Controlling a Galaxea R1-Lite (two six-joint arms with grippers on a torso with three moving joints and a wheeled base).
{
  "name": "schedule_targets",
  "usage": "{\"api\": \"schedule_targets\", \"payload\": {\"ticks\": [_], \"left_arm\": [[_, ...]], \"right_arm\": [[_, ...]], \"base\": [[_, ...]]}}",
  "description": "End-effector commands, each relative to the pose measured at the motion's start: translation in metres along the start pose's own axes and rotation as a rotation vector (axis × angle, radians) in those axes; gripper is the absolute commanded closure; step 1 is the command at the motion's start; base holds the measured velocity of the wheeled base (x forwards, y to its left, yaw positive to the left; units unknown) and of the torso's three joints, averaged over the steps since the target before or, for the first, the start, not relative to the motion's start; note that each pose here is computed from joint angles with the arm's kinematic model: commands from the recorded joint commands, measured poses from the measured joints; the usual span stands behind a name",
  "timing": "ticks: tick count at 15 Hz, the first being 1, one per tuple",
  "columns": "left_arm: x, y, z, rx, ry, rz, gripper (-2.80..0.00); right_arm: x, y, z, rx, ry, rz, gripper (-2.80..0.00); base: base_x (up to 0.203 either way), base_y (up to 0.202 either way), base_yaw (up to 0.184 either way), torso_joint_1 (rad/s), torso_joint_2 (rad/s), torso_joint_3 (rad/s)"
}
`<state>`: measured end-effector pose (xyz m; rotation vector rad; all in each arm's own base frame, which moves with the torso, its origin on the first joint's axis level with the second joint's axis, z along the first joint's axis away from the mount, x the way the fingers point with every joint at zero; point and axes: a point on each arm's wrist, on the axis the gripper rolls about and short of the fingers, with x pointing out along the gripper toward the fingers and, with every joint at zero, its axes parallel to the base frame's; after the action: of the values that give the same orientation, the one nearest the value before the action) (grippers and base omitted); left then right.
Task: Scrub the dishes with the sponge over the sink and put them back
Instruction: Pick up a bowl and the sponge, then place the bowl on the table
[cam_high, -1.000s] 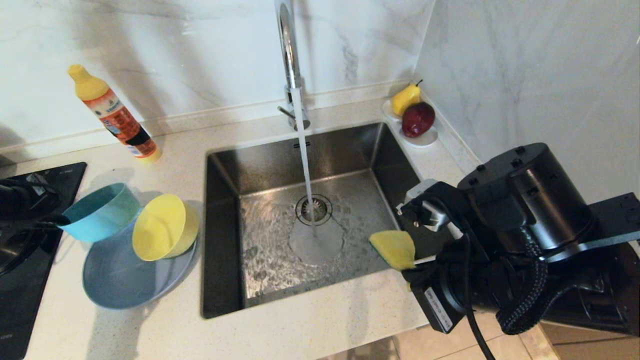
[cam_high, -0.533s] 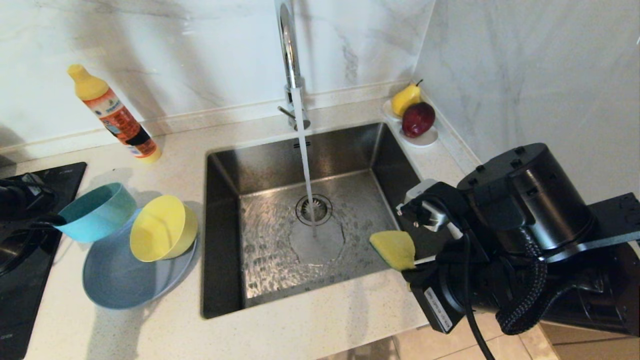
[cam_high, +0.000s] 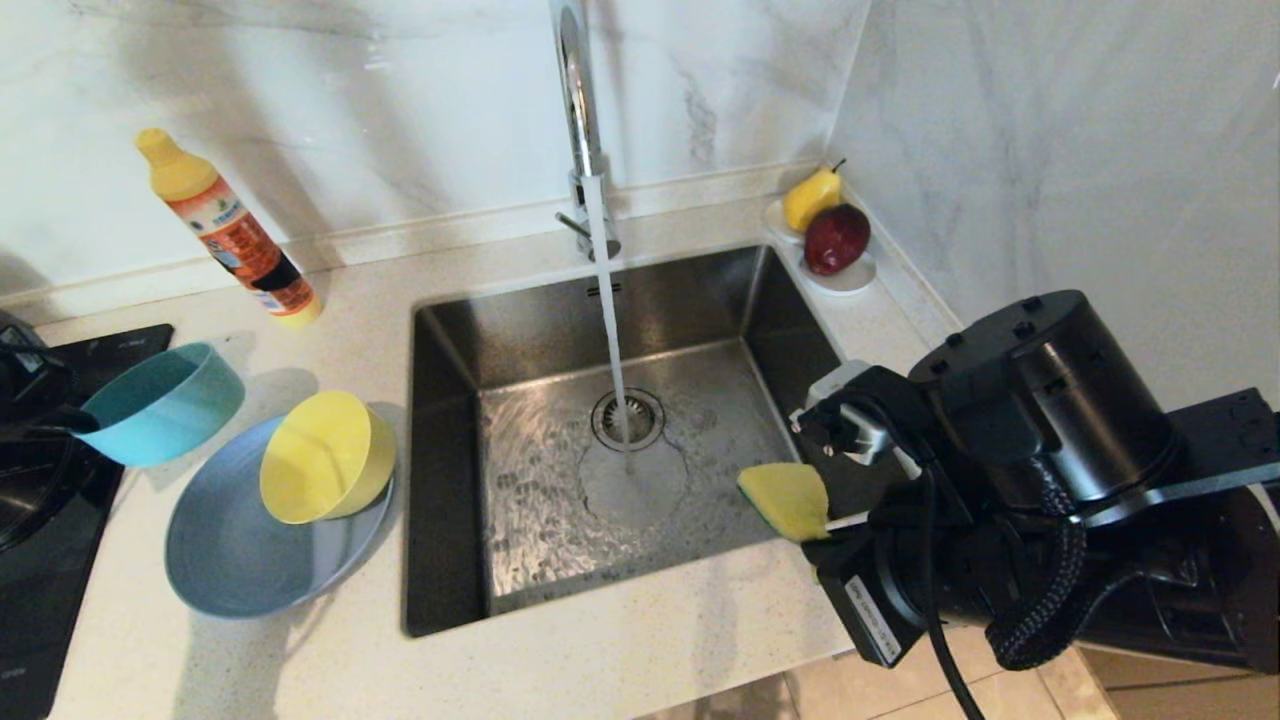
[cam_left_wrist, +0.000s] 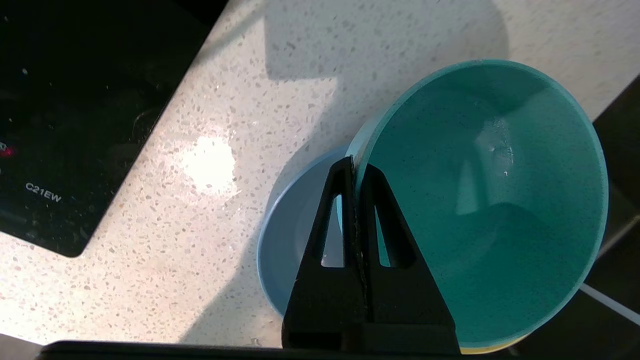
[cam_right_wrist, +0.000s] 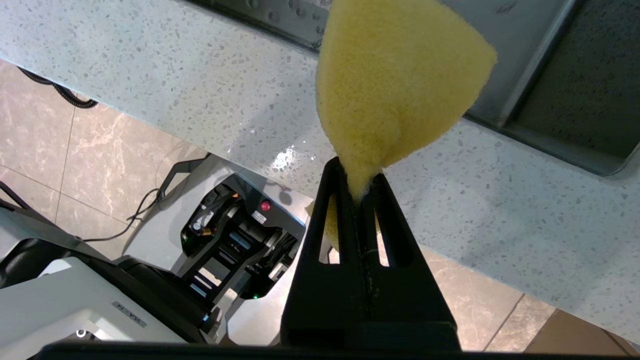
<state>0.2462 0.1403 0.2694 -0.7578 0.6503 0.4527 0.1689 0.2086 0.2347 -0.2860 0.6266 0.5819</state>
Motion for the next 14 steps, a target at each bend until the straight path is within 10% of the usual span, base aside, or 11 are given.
{"api": "schedule_targets", "payload": {"ticks": [1, 9, 14], "left_arm": [[-0.011, 0.001, 0.001, -0.005, -0.028, -0.014, 0.0], [-0.113, -0.03, -0.016, 0.204, -0.208, -0.369, 0.0], [-0.119, -0.029, -0.024, 0.257, -0.227, -0.341, 0.0]], "right_arm": [[-0.003, -0.001, 0.0, 0.002, -0.005, -0.001, 0.0], [-0.014, -0.004, 0.002, 0.011, -0.036, 0.001, 0.0], [-0.017, -0.008, -0.001, 0.018, -0.034, -0.008, 0.0]], "base": [[0.0, 0.0, 0.0, 0.0, 0.0, 0.0], [0.0, 0.0, 0.0, 0.0, 0.0, 0.0], [0.0, 0.0, 0.0, 0.0, 0.0, 0.0]]}}
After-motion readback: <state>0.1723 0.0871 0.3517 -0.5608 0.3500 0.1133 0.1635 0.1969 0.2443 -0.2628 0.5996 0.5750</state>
